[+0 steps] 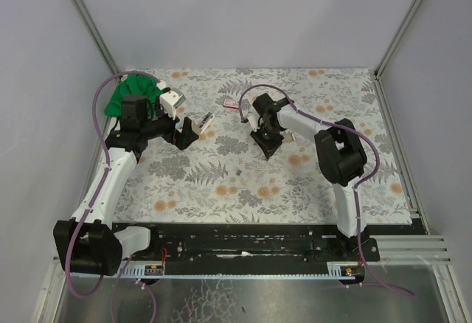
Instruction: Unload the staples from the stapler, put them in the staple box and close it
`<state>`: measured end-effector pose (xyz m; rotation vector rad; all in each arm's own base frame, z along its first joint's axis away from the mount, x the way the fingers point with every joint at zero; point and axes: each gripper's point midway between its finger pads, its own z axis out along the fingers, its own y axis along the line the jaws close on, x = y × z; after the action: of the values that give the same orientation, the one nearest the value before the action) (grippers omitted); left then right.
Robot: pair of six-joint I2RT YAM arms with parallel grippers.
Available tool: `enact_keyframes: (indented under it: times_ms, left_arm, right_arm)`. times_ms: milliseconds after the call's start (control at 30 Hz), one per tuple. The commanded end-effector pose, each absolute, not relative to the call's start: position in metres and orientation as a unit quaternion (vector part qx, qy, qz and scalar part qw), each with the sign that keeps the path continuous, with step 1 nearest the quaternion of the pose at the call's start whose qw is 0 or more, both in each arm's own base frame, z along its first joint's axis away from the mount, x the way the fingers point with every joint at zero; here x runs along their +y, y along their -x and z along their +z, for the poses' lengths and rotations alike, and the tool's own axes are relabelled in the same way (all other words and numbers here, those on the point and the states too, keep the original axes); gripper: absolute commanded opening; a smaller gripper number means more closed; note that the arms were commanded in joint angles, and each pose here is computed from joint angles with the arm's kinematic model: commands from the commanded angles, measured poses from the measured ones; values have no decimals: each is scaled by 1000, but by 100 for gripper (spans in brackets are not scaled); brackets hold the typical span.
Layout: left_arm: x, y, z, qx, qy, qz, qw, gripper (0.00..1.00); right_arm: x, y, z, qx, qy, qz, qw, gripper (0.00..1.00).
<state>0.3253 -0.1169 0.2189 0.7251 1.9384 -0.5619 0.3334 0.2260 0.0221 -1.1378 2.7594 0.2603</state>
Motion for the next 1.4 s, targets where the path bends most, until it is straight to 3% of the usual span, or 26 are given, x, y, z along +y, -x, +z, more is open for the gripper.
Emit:
enact_keyframes:
  times_ms: [0, 767, 933, 1367]
  left_arm:
    - [-118, -332, 225, 782, -298, -233, 495, 100]
    - [-120, -332, 223, 782, -299, -238, 492, 100]
    - [-119, -332, 223, 783, -298, -237, 492, 100]
    - [-119, -332, 223, 783, -298, -237, 492, 100]
  right_arm:
    - [241, -331, 26, 913, 387, 109, 71, 25]
    - [233, -328, 12, 915, 391, 86, 51, 18]
    - [232, -333, 13, 915, 394, 73, 53, 0]
    - [248, -342, 46, 906, 394, 109, 109, 0]
